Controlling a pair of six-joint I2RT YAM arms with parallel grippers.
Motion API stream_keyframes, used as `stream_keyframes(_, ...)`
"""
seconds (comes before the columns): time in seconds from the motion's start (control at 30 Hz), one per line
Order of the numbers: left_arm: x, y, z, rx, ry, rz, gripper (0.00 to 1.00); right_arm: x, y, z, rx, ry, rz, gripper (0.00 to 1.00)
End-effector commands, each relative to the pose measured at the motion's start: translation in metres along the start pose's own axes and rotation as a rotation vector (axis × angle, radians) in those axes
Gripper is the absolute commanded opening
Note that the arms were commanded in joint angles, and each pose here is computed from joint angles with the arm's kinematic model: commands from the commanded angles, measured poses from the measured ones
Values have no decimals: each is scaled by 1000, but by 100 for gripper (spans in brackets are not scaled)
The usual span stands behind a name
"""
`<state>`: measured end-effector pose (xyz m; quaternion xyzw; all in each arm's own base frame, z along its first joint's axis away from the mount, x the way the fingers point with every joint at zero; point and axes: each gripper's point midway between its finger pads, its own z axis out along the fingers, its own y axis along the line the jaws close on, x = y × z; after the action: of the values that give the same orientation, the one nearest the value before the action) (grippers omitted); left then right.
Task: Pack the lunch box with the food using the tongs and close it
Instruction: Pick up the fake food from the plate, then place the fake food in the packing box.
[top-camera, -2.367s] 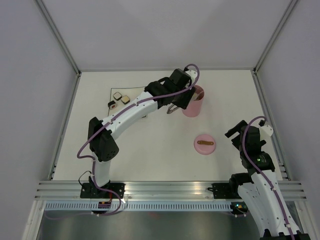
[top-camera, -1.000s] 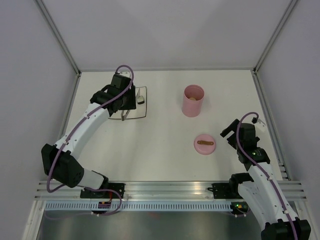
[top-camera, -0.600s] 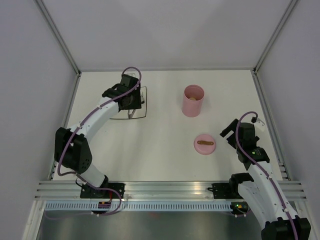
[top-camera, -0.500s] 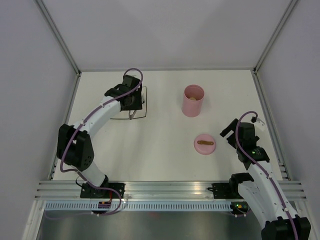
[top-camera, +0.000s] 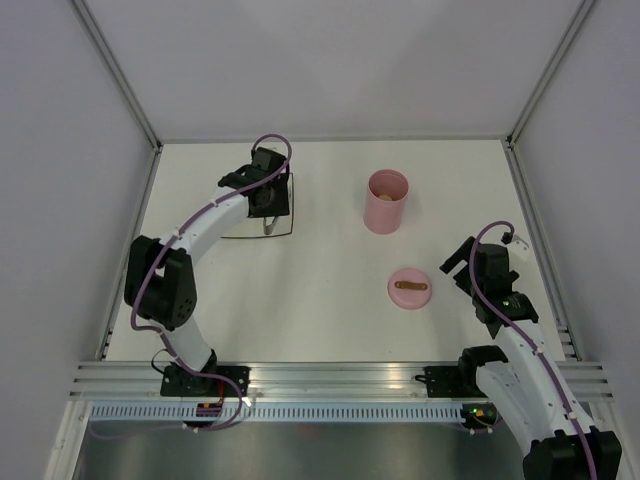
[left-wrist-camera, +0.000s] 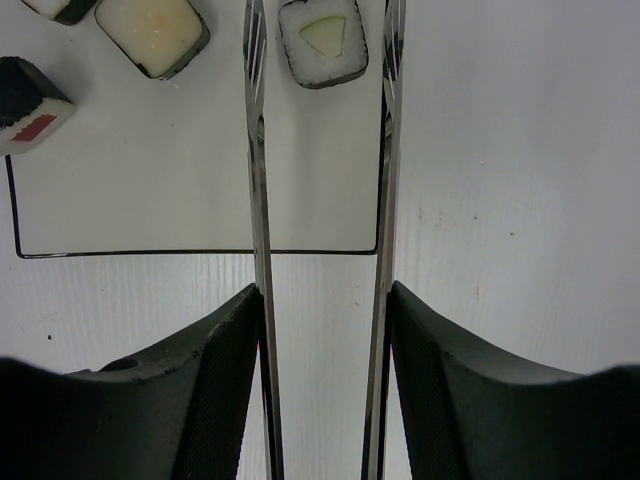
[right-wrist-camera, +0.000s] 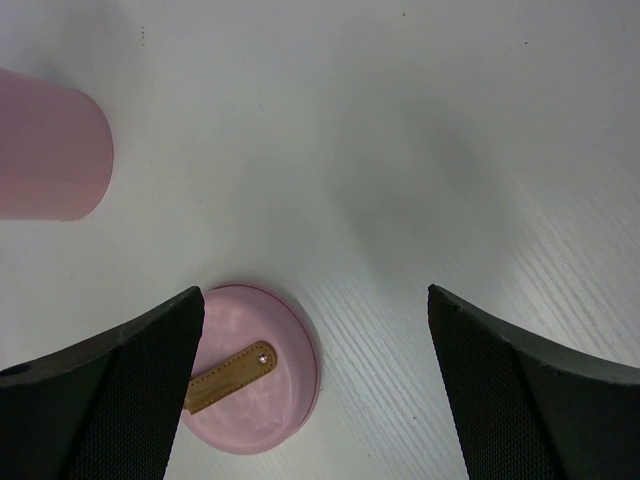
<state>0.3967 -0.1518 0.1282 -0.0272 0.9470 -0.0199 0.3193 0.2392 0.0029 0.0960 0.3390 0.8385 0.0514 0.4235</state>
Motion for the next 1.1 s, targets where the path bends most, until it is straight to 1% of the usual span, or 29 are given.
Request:
stream_keyframes(0.0,-25,-11,2,18,-63,-48,59,-13,3,0,1,-44,-6,98)
stream_keyframes(0.1,-24,-12,7,16,-56,-44,59,-14,3,-1,5,-49,-7,98)
stream_keyframes(0.2,-24,-14,9,20,-49,-44,56,-14,3,0,3,-46,-10,98)
stream_keyframes(0.3,-22,-14,12,19,-41,-41,50,-14,3,0,7,-47,-8,98)
stream_keyframes(0.33,-22,-15,12,22,-40,-41,47,-15,3,0,7,-49,-9,98)
stream_keyframes(0.4,-22,-15,11,27,-40,-38,43,-15,2,1,11,-49,-9,98)
stream_keyframes(0.43,-22,-15,10,26,-42,-37,38,-15,3,0,9,-51,-8,98)
stream_keyframes(0.53,-26,-14,6,30,-55,-26,32,-14,2,1,10,-46,-10,98)
stream_keyframes(0.63,-38,-17,-9,53,-92,-12,29,-15,1,1,17,-51,1,98)
stream_keyframes(0.77,-70,-31,-55,135,-188,11,27,-10,-7,4,87,-28,68,98)
stream_keyframes(0.8,-72,-39,-66,153,-196,36,27,-9,-9,5,98,-21,74,98)
stream_keyframes(0.83,-83,-46,-81,176,-231,42,27,-5,-10,7,109,-2,76,98)
stream_keyframes(0.9,-92,-59,-105,212,-270,77,27,-6,-6,10,100,4,92,98)
stream_keyframes(0.93,-97,-73,-125,242,-297,103,27,-5,-6,11,101,12,97,98)
stream_keyframes(0.97,-100,-81,-135,257,-316,120,28,-7,-5,12,101,11,99,98)
stream_keyframes(1.0,-97,-99,-151,292,-333,161,28,-8,-5,13,101,9,103,98)
stream_keyframes(1.03,-98,-109,-162,313,-351,179,28,-7,-5,13,101,14,102,98)
stream_keyframes(1.07,-104,-119,-180,340,-388,190,28,-8,-4,13,96,13,102,98)
